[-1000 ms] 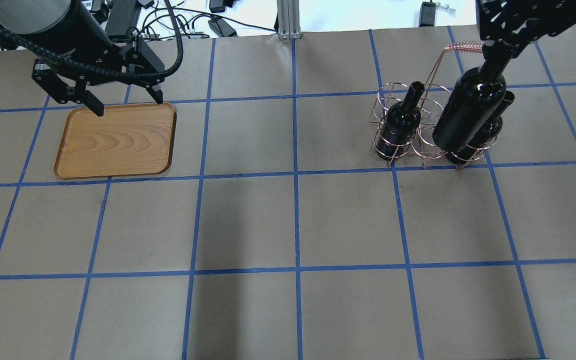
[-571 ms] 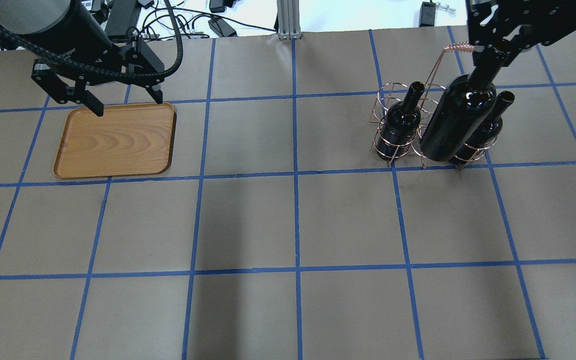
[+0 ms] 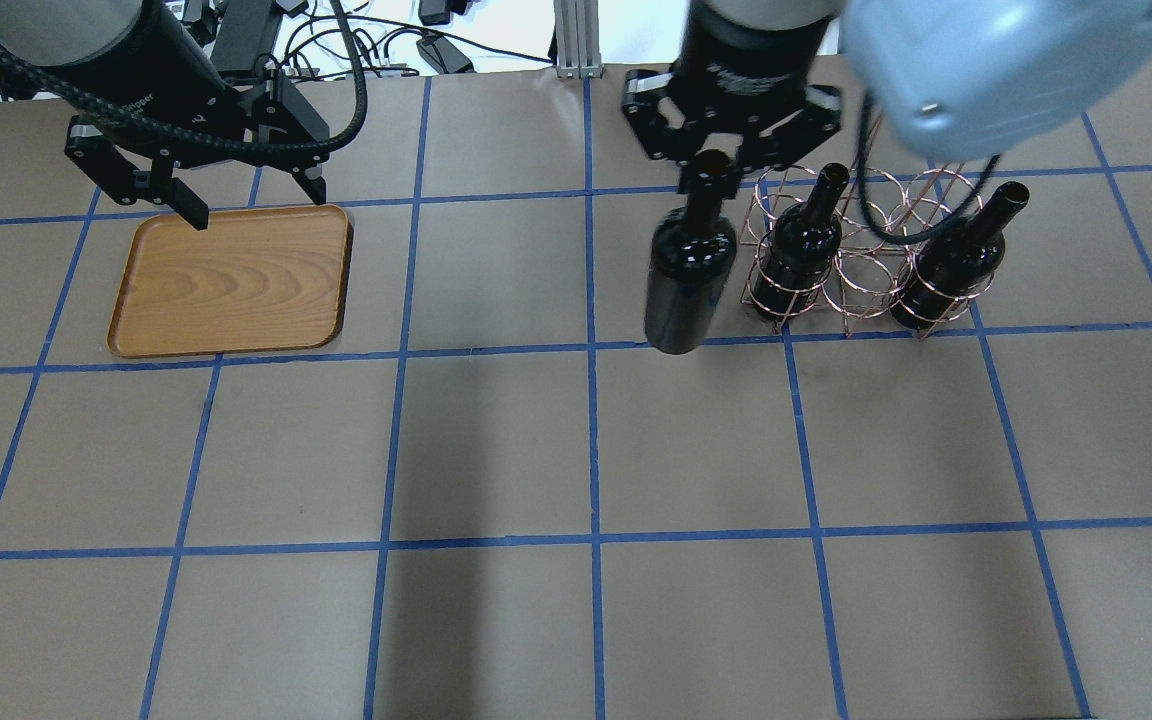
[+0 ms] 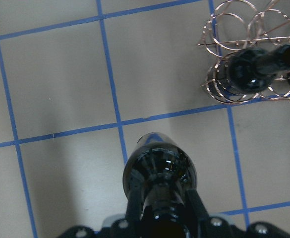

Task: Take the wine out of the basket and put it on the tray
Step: 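Carry the bottle toward the table center and stand it upright, then open the right gripper and raise it back above the rack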

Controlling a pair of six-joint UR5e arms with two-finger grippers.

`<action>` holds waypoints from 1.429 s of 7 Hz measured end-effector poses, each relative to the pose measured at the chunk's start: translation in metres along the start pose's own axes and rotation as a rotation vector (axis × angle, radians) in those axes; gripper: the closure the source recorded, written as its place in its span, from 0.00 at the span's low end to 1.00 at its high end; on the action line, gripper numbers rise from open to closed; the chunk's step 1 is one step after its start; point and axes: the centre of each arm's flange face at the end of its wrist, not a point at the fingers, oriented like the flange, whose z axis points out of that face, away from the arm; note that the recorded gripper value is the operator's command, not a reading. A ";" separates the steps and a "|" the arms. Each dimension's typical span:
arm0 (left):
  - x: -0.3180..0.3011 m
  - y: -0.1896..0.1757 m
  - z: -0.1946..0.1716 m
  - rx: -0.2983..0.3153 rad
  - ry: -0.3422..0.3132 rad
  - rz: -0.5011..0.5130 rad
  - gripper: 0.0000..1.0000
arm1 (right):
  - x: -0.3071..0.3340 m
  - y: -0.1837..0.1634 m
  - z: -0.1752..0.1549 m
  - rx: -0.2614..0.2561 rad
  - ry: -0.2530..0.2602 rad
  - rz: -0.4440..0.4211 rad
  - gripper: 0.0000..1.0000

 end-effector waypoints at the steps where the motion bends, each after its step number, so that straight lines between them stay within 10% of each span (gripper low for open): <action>1: -0.004 -0.002 -0.001 0.002 0.001 -0.007 0.00 | -0.029 0.002 0.024 0.007 -0.007 0.019 0.74; 5: -0.028 -0.010 -0.006 0.013 0.004 -0.004 0.00 | -0.080 0.010 0.087 0.003 0.018 0.054 0.66; 10: -0.029 -0.007 -0.006 0.007 0.002 -0.005 0.00 | -0.086 0.013 0.109 -0.025 0.038 0.079 0.00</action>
